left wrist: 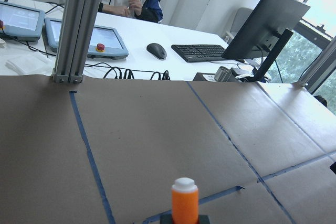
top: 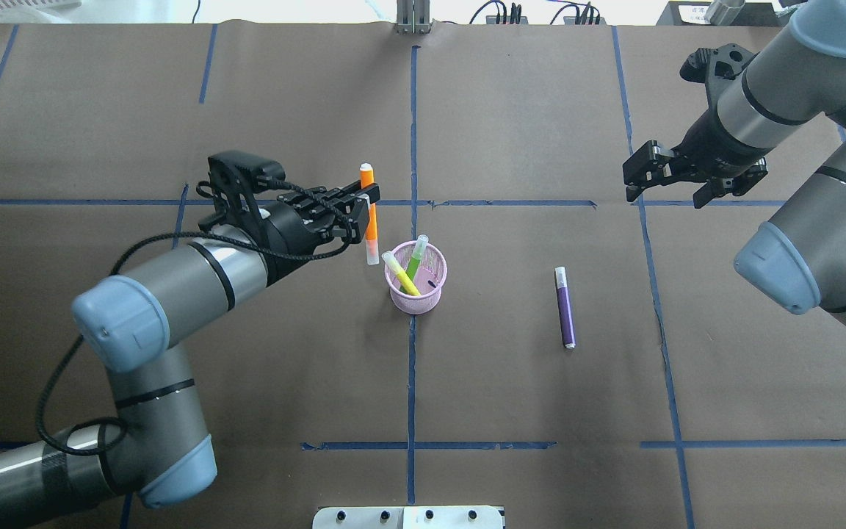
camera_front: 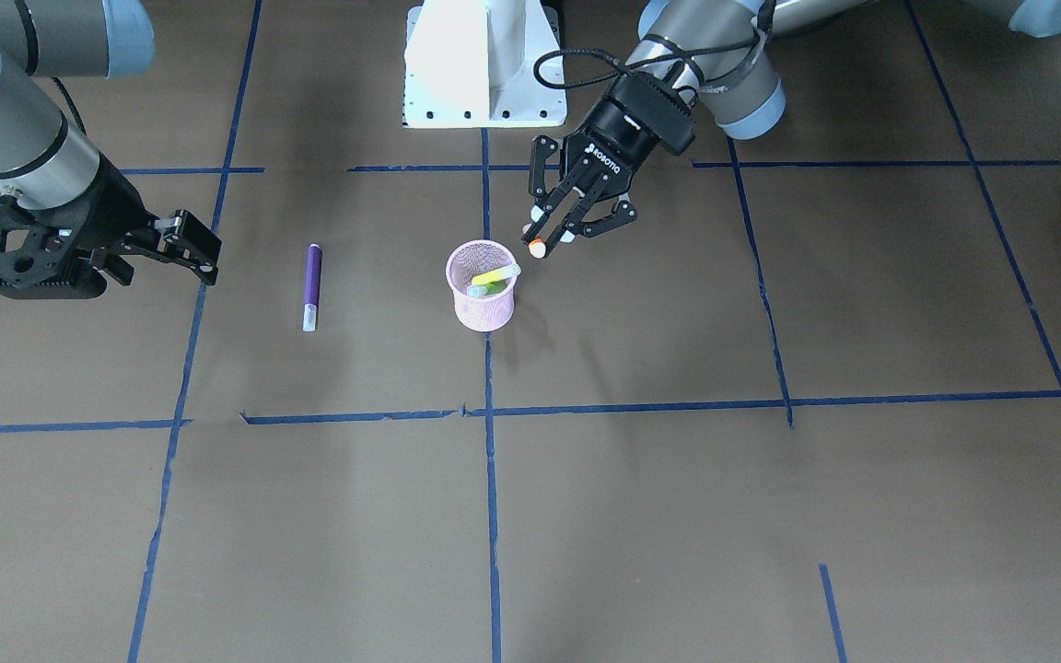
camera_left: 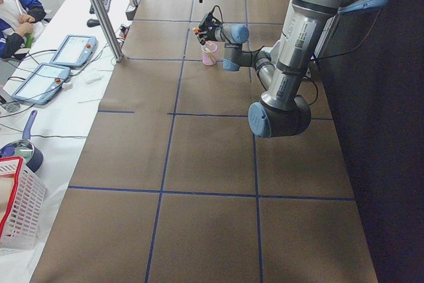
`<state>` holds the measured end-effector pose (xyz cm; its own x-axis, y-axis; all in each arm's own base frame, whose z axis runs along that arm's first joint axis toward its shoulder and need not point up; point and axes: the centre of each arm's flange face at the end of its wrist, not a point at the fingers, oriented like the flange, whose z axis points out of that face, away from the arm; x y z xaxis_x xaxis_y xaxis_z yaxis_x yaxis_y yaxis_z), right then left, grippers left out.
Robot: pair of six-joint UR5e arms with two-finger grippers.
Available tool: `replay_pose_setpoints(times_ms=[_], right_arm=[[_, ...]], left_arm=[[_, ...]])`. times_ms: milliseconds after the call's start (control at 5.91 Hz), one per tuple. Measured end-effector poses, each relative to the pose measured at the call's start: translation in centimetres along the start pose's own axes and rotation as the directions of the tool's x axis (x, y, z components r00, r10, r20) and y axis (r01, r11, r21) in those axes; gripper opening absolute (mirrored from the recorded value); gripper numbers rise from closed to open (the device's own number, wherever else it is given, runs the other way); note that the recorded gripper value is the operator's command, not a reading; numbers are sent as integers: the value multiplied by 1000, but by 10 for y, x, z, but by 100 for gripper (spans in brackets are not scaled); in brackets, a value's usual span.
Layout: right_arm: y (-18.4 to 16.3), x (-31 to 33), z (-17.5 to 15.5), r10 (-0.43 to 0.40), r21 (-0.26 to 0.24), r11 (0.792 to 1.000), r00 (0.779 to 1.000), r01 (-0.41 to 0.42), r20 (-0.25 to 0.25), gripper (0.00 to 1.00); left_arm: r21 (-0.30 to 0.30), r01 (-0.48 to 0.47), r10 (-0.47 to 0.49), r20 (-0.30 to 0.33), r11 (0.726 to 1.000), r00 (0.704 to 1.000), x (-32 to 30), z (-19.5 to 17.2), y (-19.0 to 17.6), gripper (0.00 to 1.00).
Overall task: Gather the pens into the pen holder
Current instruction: 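Lift the orange marker and carry it over the cup, then lower the orange marker into the cup and open the left gripper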
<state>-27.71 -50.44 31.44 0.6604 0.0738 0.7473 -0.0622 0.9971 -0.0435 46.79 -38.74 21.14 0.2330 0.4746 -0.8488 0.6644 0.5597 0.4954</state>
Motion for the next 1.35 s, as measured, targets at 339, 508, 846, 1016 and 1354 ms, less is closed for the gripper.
replay_pose_setpoints(times_ms=[339, 508, 846, 1016, 1354], right_arm=[[3, -4, 3, -11, 1, 1000, 1000, 11, -3, 100], [4, -6, 5, -15, 2, 1000, 1000, 15, -5, 100], [6, -8, 9, -23, 9, 1000, 1000, 23, -17, 100], [8, -9, 11, -27, 10, 1000, 999, 27, -22, 100], [9, -10, 14, -31, 11, 999, 999, 31, -26, 100]], left_arm=[[76, 4, -1, -41, 997, 999, 21, 8, 7, 0], [85, 0, 3, -28, 996, 1000, 23, 20, 12, 0], [70, -24, 22, 24, 997, 999, 18, 54, 33, 0], [56, -30, 28, 34, 998, 999, 16, 60, 43, 0], [23, -36, 35, 39, 999, 999, 17, 61, 65, 24]])
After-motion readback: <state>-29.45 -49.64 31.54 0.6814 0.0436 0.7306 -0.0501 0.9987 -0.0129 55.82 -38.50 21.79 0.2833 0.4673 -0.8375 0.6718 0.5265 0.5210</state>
